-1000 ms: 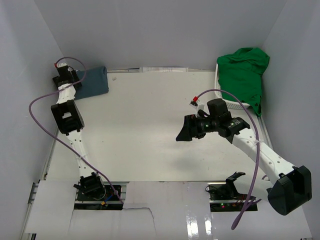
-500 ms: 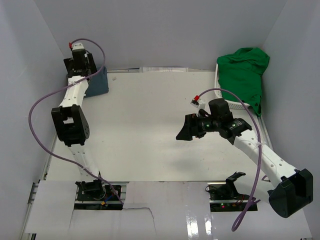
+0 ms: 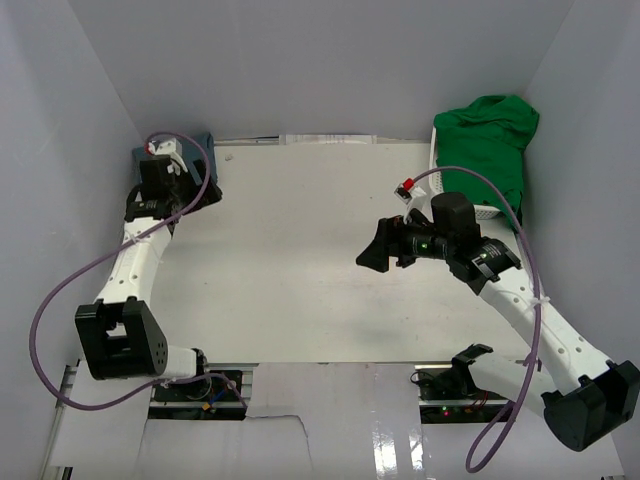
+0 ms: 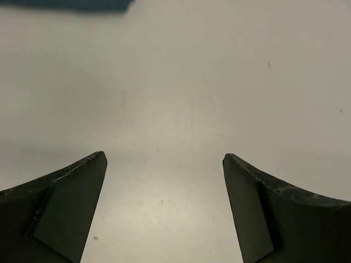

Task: Fold and stack the t-shirts
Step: Put the neatly folded tshirt into the corner of the board with the left arm

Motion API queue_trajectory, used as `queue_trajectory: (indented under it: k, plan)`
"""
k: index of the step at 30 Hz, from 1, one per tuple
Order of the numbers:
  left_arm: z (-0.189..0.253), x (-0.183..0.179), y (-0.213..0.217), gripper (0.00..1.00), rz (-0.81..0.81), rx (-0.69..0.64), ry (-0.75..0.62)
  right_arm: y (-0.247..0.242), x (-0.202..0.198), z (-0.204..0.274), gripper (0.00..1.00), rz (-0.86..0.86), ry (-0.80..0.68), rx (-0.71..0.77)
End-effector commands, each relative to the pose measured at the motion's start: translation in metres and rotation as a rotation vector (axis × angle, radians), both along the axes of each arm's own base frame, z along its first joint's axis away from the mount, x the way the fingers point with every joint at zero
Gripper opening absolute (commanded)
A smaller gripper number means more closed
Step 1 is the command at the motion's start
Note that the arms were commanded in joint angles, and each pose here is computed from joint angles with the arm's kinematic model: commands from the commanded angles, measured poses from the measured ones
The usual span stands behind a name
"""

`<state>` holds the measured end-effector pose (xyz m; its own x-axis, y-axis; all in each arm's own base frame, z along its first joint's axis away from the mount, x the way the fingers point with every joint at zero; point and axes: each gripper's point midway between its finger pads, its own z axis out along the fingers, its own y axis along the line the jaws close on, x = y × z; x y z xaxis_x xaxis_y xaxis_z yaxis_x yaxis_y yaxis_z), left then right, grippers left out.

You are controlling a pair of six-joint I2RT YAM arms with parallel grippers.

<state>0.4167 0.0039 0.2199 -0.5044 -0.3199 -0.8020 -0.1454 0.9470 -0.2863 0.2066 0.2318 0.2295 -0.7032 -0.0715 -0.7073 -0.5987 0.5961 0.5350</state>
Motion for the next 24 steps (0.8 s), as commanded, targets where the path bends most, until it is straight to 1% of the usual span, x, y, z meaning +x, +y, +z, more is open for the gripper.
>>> queue_trajectory:
  k: [1, 5, 11, 17, 21, 24]
  plan:
    - [0.007, -0.044, -0.039, 0.98, -0.129, -0.102, 0.001, -0.001, 0.009, 0.038, 0.91, -0.041, -0.112, 0.059]
    - [0.02, -0.069, -0.051, 0.98, -0.182, -0.119, -0.037, -0.005, 0.007, 0.038, 0.9, -0.07, -0.108, 0.068]
    - [0.04, -0.104, -0.078, 0.98, -0.328, -0.173, -0.097, -0.012, 0.009, 0.033, 0.9, -0.117, -0.111, 0.055]
    - [0.034, -0.133, -0.092, 0.98, -0.428, -0.176, -0.087, -0.021, 0.011, 0.026, 0.9, -0.15, -0.14, 0.015]
    - [0.028, -0.142, -0.095, 0.98, -0.437, -0.182, -0.079, -0.021, 0.008, 0.021, 0.9, -0.15, -0.135, 0.027]
    - [0.022, -0.14, -0.095, 0.98, -0.432, -0.191, -0.063, -0.02, 0.008, 0.015, 0.9, -0.157, -0.115, 0.025]
